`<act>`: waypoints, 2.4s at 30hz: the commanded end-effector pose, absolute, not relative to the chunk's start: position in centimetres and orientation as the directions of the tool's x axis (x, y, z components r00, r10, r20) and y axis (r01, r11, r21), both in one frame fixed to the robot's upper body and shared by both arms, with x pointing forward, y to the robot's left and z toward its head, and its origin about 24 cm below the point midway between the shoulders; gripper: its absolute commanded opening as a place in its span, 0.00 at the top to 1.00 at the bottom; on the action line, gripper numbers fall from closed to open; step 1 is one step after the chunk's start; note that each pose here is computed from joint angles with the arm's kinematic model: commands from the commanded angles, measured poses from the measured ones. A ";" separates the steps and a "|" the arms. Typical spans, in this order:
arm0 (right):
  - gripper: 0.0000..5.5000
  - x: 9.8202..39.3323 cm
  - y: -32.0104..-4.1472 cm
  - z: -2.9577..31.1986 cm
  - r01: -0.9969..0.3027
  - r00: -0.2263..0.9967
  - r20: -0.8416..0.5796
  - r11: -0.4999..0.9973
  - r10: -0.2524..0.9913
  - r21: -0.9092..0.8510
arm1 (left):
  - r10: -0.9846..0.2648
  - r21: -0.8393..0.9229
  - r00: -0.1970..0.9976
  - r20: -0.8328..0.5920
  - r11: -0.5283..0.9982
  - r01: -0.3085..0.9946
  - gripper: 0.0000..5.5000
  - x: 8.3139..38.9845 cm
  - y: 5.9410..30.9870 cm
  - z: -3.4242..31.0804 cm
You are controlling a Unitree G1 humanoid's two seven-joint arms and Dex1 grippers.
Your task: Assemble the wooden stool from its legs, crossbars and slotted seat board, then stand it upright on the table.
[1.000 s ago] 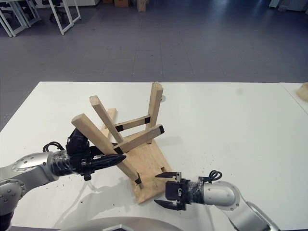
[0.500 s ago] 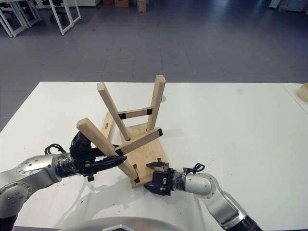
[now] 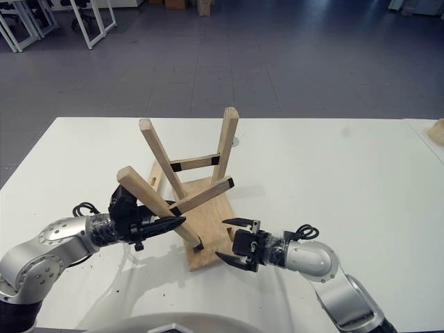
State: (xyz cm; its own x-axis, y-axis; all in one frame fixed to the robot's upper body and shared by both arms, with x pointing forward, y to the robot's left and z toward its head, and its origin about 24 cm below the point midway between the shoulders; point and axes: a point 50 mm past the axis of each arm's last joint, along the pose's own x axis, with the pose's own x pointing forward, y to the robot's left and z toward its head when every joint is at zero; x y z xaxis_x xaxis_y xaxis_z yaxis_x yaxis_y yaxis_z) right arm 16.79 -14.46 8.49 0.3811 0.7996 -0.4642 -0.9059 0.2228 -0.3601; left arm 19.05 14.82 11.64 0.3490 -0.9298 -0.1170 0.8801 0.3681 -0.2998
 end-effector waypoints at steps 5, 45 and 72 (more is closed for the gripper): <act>0.30 16.5 -14.8 8.3 -0.907 0.386 -0.483 0.228 0.786 -0.355 | -0.919 -0.254 0.357 -0.169 0.390 0.885 0.63 19.8 16.3 11.6; 0.30 18.3 -19.9 8.4 -0.745 0.640 -0.556 0.607 0.531 -0.277 | -0.741 -0.102 0.080 -0.667 0.197 0.975 0.63 18.6 18.3 0.9; 0.30 20.5 -15.8 4.2 -0.732 0.638 -0.500 0.663 0.586 -0.156 | -0.779 -0.059 0.062 -0.624 0.126 0.990 0.55 21.2 17.8 2.4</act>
State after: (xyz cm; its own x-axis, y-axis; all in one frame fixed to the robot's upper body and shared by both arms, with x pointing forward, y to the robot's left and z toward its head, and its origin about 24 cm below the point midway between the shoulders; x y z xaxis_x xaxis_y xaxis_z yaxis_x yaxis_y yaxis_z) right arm 21.12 -15.93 4.94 0.6617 0.5976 -0.4528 -0.7241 0.6661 -0.1789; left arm 23.44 14.89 7.19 0.1097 -0.8992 -0.4235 0.9890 0.0564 0.1364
